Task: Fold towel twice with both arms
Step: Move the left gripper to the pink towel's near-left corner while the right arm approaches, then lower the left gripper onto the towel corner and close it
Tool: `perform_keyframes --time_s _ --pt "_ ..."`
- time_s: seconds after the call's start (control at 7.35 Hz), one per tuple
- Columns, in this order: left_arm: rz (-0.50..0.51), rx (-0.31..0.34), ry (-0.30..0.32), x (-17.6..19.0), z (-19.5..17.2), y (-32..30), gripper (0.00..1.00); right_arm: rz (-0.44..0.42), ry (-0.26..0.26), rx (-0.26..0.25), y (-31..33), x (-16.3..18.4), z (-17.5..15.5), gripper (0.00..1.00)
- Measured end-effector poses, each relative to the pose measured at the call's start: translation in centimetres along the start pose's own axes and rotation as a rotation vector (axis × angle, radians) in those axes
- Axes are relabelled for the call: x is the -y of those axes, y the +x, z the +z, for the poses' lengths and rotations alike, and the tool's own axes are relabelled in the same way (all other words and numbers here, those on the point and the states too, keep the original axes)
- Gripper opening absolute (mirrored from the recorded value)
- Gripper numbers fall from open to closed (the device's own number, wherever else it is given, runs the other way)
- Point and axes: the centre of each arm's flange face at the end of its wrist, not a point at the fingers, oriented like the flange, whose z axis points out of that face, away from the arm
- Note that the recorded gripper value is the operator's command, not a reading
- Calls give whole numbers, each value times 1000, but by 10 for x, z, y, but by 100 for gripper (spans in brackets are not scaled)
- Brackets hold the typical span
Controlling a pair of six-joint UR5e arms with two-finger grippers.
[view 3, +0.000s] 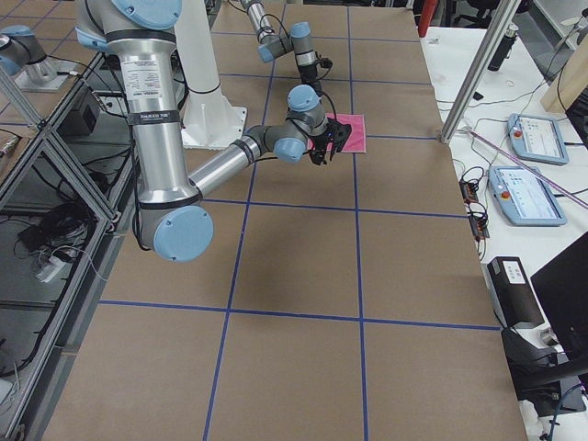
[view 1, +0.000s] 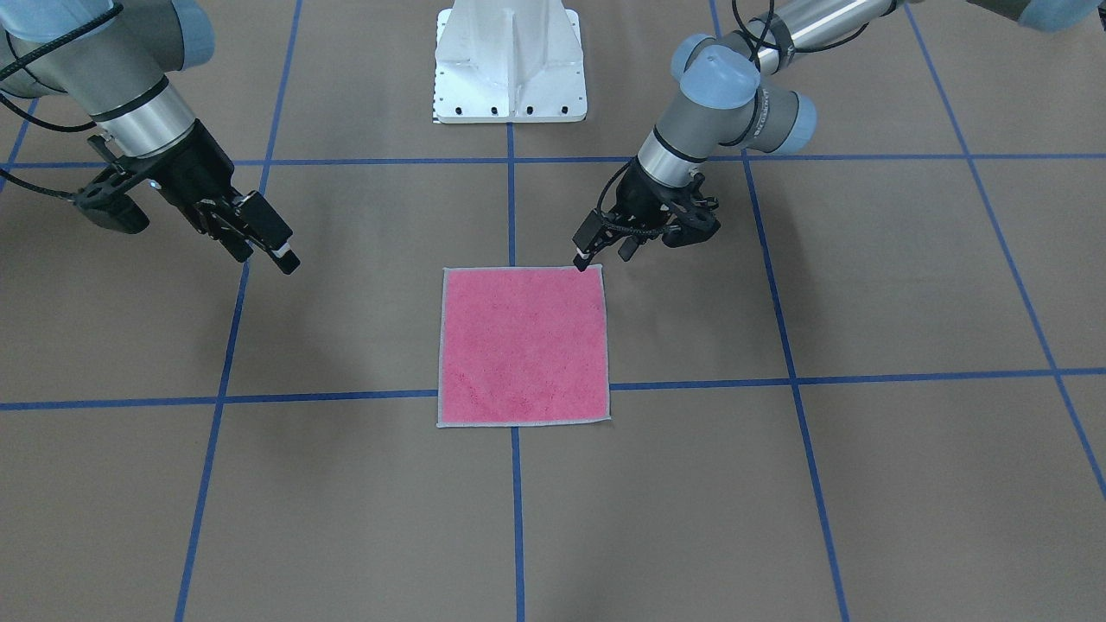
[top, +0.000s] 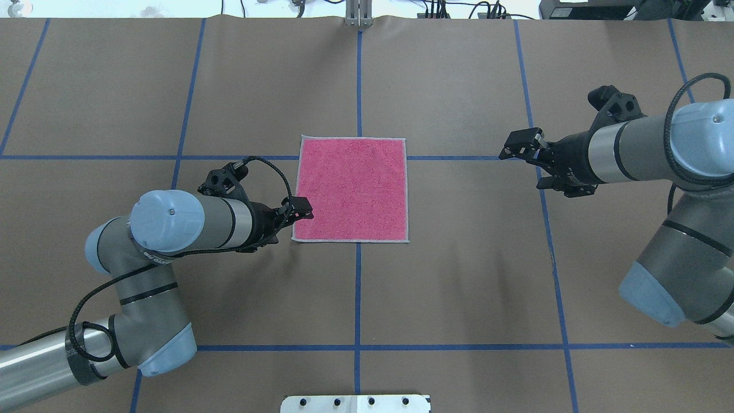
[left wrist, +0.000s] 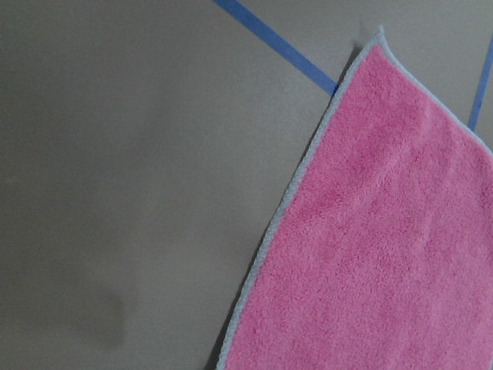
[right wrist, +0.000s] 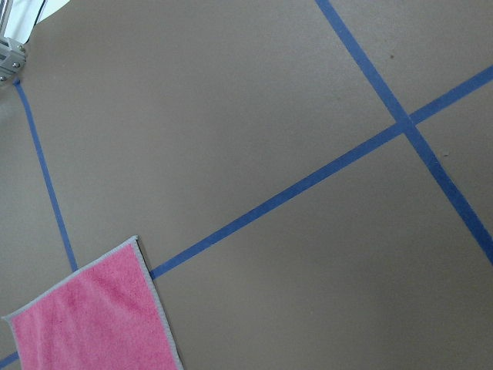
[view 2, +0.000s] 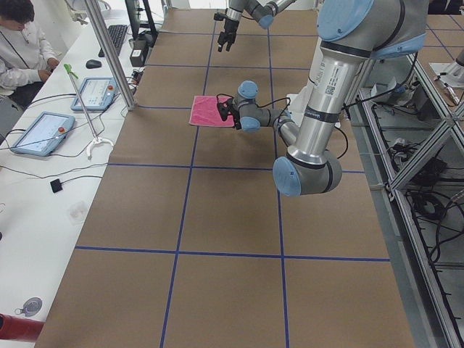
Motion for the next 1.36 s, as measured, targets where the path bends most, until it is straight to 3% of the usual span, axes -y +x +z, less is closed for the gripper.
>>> perform_keyframes --time_s 0.27,1.36 --pt "2 7 -1 -3 5 -2 61 -3 4 0 0 -2 2 100" --pt "10 29 1 -2 14 -9 57 -4 10 -2 0 -3 3 100"
